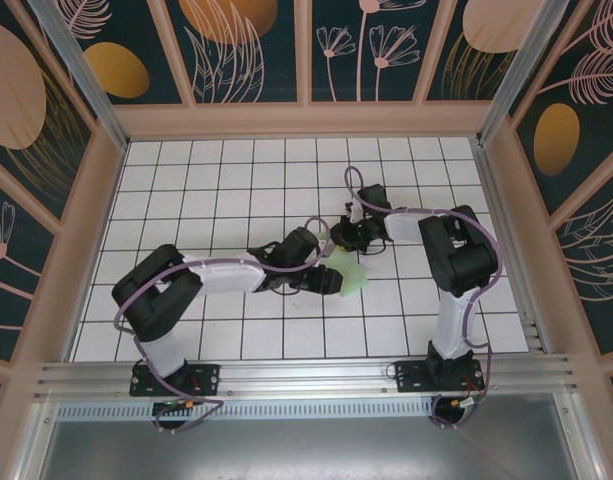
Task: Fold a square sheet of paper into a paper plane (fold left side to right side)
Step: First fold the square sheet of paper in half at the center of the table, then hold the square sheet of paper at the center of the table.
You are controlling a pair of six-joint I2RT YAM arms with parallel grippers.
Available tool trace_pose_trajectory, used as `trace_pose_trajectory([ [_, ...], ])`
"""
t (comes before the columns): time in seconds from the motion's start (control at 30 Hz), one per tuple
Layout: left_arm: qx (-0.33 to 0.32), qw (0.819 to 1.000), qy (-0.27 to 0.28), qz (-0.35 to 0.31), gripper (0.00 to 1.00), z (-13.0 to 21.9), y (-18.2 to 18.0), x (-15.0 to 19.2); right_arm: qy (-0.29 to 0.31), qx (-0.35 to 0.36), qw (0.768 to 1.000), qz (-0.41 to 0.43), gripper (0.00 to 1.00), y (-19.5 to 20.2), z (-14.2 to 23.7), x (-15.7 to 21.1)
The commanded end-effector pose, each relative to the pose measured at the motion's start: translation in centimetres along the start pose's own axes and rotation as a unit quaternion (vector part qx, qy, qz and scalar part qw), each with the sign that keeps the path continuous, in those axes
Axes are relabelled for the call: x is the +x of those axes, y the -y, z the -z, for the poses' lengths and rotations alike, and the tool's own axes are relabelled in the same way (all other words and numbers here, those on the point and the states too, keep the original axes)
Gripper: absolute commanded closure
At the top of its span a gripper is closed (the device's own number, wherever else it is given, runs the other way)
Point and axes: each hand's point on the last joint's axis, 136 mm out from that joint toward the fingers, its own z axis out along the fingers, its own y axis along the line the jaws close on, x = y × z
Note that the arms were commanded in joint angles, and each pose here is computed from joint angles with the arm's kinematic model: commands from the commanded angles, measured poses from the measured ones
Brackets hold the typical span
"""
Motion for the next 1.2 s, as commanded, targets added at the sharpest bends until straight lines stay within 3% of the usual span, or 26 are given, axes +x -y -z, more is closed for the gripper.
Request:
trace_pose_trajectory([
  [0.0, -0.012, 0.999, 0.033, 0.022, 0.51, 2.3, -0.6, -1.5, -0.013, 0.071, 0.997, -0.037, 0.84, 4.4, -1.1, 2.1],
  [0.17, 0.02, 0.996, 0.071, 0.056, 0.54, 3.4, -1.0, -3.4, -0.015, 0.064, 0.997, -0.041, 0.84, 4.4, -1.1, 2.4],
  [0.53, 0.05, 0.996, 0.044, 0.063, 0.55, -0.5, -1.2, -3.8, -0.018, 0.067, 0.997, -0.038, 0.84, 4.4, -1.2, 2.5],
  [0.93, 0.013, 0.998, 0.017, 0.066, 0.56, -2.8, -3.4, -3.1, -0.018, 0.064, 0.997, -0.034, 0.84, 4.3, -1.2, 2.4],
  [1.17, -0.026, 0.997, -0.003, 0.069, 0.56, -3.8, -5.1, -2.1, -0.004, 0.034, 0.999, -0.018, 0.82, 2.2, -0.6, 1.4],
])
